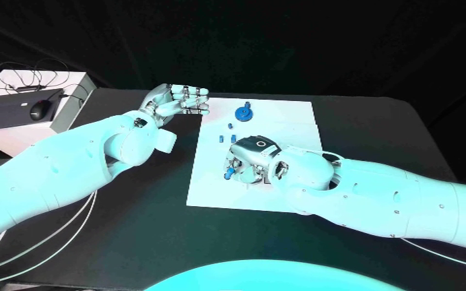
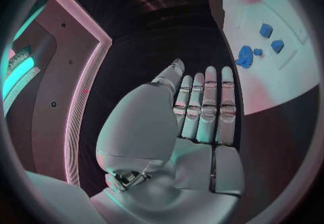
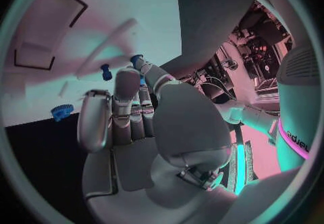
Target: Assemble the parts on the task board
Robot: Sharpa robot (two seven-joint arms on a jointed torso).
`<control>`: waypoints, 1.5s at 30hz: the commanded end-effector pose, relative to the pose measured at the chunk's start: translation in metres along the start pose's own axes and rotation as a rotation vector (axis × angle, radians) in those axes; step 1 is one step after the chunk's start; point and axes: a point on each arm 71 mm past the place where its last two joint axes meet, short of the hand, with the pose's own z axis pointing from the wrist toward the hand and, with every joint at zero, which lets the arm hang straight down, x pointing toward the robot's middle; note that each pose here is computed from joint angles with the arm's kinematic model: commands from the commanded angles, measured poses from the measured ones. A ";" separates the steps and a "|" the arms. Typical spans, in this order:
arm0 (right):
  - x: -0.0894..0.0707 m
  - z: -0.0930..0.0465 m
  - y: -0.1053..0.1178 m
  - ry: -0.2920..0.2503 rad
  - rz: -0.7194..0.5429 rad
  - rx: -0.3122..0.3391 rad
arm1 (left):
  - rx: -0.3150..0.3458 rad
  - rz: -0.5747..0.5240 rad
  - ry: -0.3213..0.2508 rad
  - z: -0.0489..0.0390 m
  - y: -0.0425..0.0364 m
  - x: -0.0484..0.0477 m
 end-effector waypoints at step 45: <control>-0.026 -0.037 -0.041 -0.252 0.330 0.050 | 0.007 -0.009 0.015 -0.0004 -0.0006 0.0014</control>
